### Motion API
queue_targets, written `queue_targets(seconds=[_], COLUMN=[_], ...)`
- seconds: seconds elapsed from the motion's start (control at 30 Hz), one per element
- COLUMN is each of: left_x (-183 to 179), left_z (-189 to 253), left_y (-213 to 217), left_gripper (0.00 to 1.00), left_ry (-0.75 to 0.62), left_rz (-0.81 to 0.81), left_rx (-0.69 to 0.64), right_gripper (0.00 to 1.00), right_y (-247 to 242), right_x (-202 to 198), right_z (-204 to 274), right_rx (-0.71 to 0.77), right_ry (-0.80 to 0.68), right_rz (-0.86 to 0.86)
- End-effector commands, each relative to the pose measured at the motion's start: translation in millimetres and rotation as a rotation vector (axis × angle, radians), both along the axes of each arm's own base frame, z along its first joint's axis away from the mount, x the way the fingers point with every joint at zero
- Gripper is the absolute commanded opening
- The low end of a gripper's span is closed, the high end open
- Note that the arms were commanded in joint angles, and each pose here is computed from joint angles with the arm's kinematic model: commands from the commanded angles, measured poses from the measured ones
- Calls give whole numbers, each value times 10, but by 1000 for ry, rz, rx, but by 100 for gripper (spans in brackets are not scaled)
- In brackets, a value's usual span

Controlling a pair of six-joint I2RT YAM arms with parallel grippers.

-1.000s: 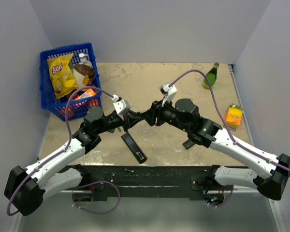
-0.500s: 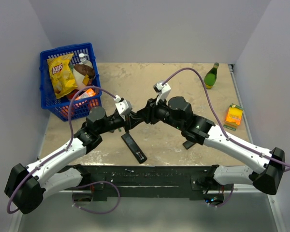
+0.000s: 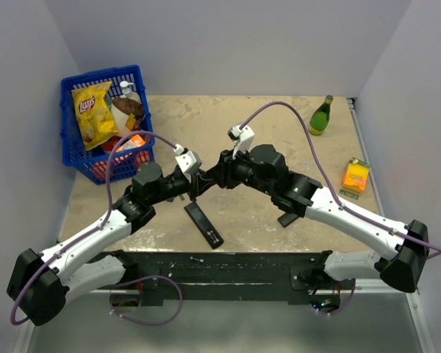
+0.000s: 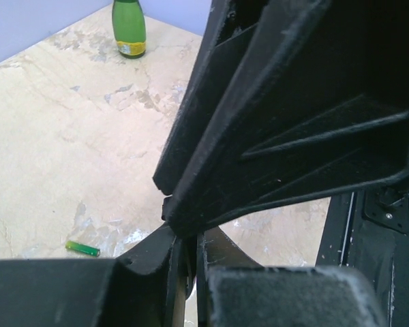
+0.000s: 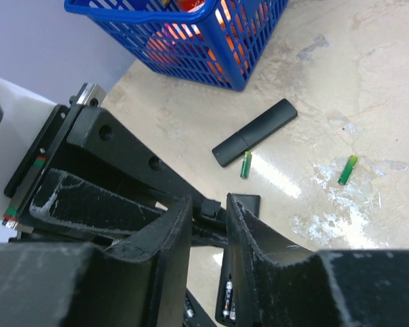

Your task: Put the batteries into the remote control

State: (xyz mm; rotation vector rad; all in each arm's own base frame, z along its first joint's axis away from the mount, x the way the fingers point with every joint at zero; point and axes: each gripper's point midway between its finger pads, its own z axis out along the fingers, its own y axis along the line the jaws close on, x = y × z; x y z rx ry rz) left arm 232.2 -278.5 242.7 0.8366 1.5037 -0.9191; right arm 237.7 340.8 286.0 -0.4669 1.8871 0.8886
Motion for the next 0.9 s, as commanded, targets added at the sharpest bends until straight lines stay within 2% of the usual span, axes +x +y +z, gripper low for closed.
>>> queue_targets(seconds=[0.0, 0.17, 0.37, 0.63, 0.87], left_x=[114, 69, 4, -82, -167], left_z=[285, 250, 290, 176, 25], left_y=[10, -9, 12, -57, -124], left_gripper=[0, 0, 0, 0, 1], left_ry=[-49, -51, -60, -25, 44], left_rz=[59, 35, 29, -30, -74], left_rx=[-45, -58, -100, -131, -177], right_gripper=[34, 49, 53, 44, 43], right_y=[30, -49, -83, -83, -78], right_x=[-128, -101, -127, -143, -168], right_z=[75, 122, 41, -171, -280], right_rx=[-7, 21, 27, 4, 3], right_ry=[6, 3, 38, 85, 107], right_rz=[59, 9, -7, -15, -8])
